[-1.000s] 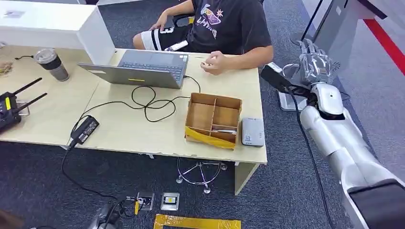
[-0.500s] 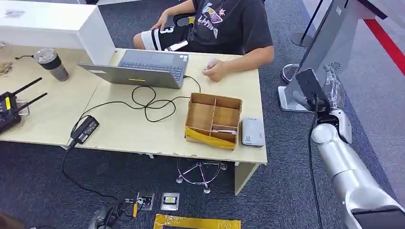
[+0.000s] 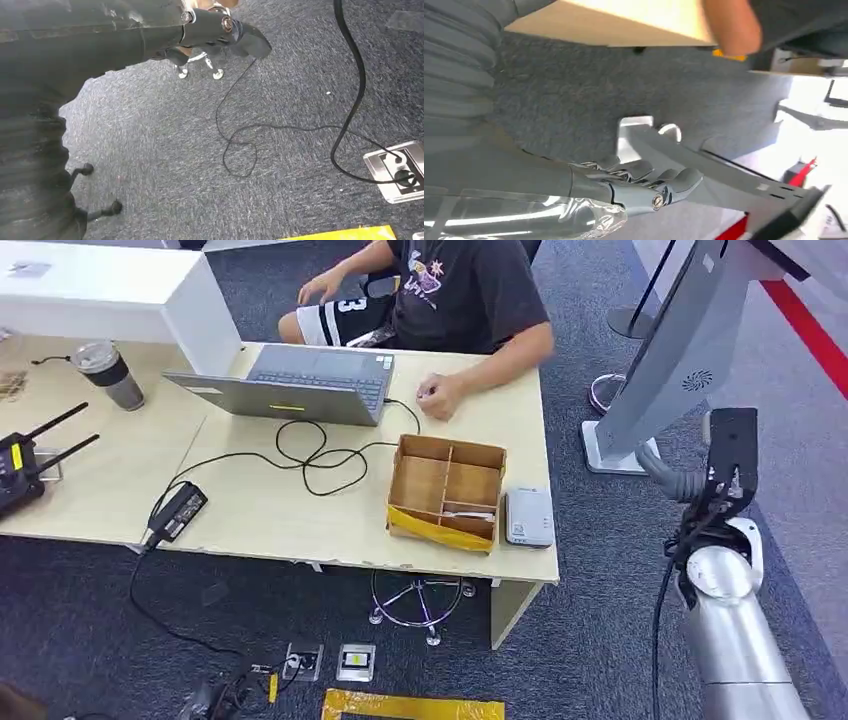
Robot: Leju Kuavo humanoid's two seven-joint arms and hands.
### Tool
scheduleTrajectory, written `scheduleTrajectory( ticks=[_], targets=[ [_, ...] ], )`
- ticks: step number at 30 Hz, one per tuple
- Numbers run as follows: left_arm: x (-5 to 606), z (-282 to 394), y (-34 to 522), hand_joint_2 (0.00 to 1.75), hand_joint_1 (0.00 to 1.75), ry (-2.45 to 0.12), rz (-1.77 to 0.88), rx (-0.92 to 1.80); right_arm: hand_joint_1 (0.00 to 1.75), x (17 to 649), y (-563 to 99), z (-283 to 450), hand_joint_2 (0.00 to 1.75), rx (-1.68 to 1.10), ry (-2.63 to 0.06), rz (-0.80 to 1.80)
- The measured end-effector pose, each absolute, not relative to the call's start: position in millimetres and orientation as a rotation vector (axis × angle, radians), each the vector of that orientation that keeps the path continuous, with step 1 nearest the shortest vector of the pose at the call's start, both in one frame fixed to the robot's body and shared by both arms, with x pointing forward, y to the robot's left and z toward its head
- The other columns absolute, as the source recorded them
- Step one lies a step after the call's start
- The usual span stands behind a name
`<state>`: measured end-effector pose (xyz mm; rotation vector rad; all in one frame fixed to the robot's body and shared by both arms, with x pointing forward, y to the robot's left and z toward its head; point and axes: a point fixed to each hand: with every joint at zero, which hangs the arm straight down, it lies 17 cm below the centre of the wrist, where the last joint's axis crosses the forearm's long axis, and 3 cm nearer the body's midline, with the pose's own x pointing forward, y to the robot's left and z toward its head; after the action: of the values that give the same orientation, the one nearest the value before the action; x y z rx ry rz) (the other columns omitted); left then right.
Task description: Pass the card to the sensor for recognition and then transmit it.
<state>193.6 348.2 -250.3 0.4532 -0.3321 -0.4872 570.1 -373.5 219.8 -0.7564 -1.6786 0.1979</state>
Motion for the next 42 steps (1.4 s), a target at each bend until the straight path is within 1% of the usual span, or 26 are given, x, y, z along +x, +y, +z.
scheduleTrajectory(
  ticks=[3,8,14,16,20,26,32,37,42],
  targets=[
    [191.7,-250.8,348.7,1.75,0.00,-0.329,-0.482,0.453,0.00,560.2,-372.4,233.3,1.75,-0.765,-1.722,0.187],
    [189.2,-251.6,348.4,1.75,0.00,-0.328,-0.478,0.453,0.00,547.3,-358.5,266.4,1.75,-0.825,-1.812,0.248],
    [188.9,-251.8,347.1,1.75,0.00,-0.330,-0.481,0.451,0.00,529.2,-328.2,290.1,1.75,-0.983,-1.861,0.469],
    [188.9,-251.9,346.2,1.75,0.00,-0.330,-0.484,0.449,0.00,523.5,-306.1,295.9,1.75,-0.994,-1.892,0.562],
    [189.7,-251.8,344.1,1.75,0.00,-0.334,-0.482,0.446,0.00,508.9,-249.8,285.0,1.75,-0.966,-1.924,0.772],
    [190.0,-251.7,341.8,1.75,0.00,-0.344,-0.473,0.443,0.00,485.5,-162.4,261.1,1.75,-0.740,-1.981,0.922],
    [189.6,-252.0,339.2,1.75,0.00,-0.344,-0.465,0.439,0.00,464.1,-96.9,237.3,1.75,-0.723,-1.977,1.116],
    [186.2,-253.0,338.2,1.75,0.00,-0.340,-0.456,0.437,0.00,448.8,-61.2,214.4,1.75,-0.661,-1.967,1.208],
    [183.1,-254.0,337.3,1.75,0.00,-0.337,-0.453,0.434,0.00,445.3,-50.0,197.6,1.75,-0.662,-1.937,1.257]
  ],
)
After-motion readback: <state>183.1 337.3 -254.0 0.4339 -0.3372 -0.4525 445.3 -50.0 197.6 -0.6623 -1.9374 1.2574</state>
